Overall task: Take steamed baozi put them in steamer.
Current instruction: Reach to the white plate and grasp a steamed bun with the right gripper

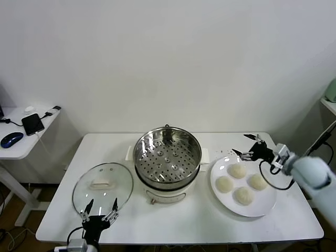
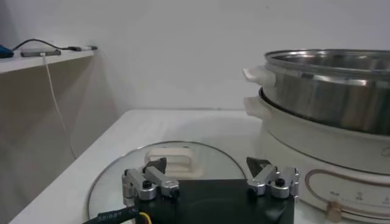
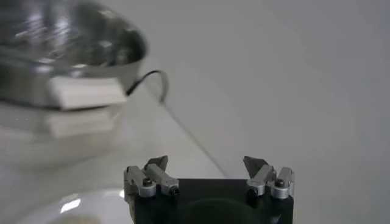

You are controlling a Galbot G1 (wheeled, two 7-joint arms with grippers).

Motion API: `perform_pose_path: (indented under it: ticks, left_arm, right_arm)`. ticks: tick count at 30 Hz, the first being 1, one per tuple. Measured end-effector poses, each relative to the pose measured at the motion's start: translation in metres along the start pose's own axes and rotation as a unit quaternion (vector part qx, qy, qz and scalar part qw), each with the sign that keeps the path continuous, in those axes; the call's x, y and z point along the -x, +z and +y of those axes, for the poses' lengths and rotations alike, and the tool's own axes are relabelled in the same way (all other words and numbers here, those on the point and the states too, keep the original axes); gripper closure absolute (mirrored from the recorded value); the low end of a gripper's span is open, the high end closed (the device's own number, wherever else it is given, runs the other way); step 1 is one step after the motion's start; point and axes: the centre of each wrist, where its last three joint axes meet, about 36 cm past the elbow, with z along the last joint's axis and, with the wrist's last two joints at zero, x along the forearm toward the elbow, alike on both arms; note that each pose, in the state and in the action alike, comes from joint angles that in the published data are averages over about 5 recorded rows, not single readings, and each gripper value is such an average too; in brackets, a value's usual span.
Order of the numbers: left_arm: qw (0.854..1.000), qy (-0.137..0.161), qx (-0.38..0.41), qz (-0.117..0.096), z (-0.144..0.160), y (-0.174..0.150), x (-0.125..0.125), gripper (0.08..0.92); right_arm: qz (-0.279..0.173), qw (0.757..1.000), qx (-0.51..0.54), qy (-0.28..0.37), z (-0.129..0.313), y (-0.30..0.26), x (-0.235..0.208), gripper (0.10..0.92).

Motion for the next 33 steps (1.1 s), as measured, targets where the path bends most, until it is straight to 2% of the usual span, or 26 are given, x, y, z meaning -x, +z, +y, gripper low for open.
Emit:
perform_pose_path:
  ticks: [8,17,33]
  left_arm:
    - [1.0,0.001,-0.001,0.002,0.0,0.005,0.0,0.177]
    - [1.0,0.004,-0.001,0.002,-0.001,0.008,0.001,0.177]
    - [1.0,0.003,-0.003,0.007,-0.003,0.011,0.002,0.177]
  right_arm:
    - [0.082,0.99,-0.053,-0.104,-0.059,-0.036,0.006,0.2]
    - [0.172,0.971,-0.032,-0.162,-0.072,-0.05,0.046,0.2]
    - [0.24,0.953,-0.004,-0.183,-0.065,-0.028,0.114,0.2]
